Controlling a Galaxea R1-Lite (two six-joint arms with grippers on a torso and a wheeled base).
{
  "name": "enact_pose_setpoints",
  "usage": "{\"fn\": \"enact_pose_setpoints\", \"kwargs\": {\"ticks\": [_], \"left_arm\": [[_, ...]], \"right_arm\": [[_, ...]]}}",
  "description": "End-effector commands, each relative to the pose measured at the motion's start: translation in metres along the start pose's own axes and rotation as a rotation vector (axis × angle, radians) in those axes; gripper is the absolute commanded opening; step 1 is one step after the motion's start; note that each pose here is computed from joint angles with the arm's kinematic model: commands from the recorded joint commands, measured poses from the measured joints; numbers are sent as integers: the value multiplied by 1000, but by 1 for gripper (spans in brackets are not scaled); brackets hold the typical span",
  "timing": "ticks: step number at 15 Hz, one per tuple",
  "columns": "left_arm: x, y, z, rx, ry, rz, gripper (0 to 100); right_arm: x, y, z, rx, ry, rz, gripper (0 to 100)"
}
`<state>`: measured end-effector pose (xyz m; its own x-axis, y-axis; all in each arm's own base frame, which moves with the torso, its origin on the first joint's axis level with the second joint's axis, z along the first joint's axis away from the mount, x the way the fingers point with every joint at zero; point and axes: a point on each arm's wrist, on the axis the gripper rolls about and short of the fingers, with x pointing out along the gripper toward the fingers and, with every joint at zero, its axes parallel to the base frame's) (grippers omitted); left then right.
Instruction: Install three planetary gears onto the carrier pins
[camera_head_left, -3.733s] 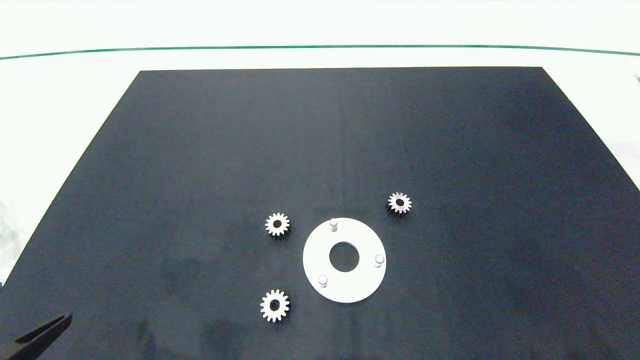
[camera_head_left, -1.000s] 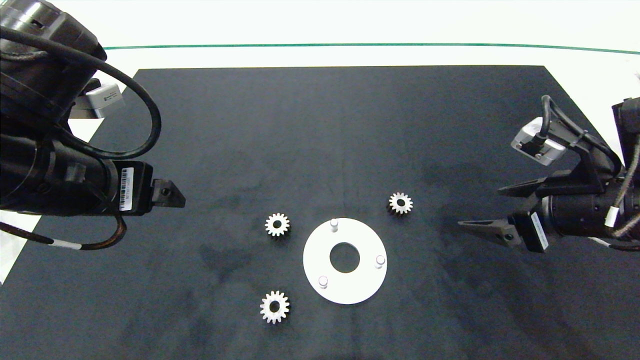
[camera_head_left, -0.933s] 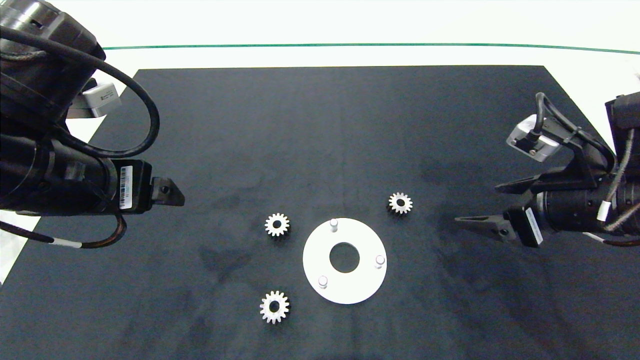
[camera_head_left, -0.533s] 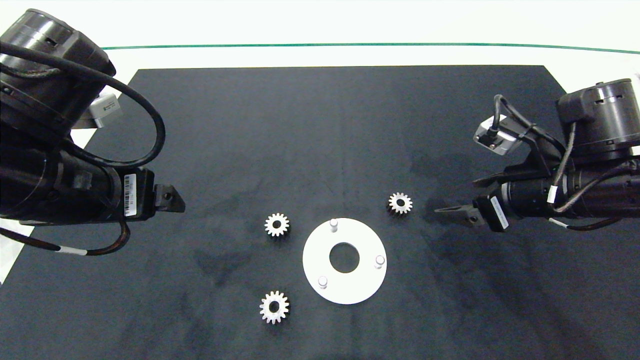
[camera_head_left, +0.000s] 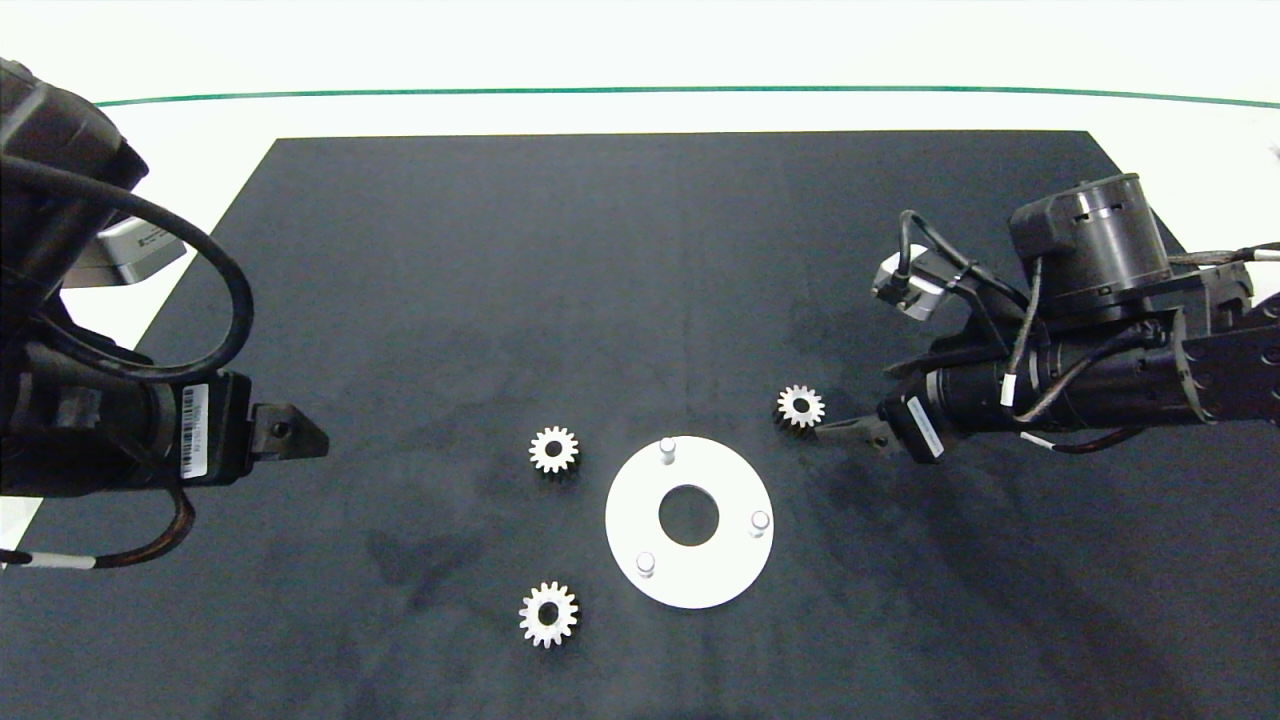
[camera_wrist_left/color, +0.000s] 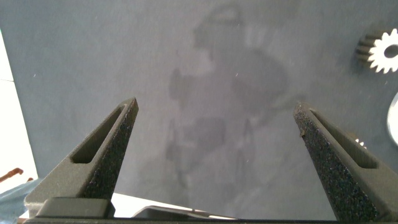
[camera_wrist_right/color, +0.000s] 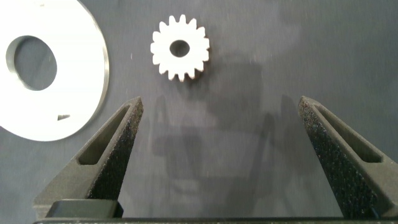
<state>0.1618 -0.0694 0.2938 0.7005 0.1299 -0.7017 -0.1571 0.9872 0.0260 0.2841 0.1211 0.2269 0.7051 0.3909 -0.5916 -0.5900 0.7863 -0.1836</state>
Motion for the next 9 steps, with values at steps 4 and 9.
{"fn": "enact_pose_setpoints", "kwargs": {"ticks": [4,9], "left_arm": [[-13,13,-13,-9,-18,-6,100],[-22,20,-22,-7,-32,-21,100]], "right_arm": [[26,6,9,-22,20,5,100],[35,16,15,-46,18,15,100]]}}
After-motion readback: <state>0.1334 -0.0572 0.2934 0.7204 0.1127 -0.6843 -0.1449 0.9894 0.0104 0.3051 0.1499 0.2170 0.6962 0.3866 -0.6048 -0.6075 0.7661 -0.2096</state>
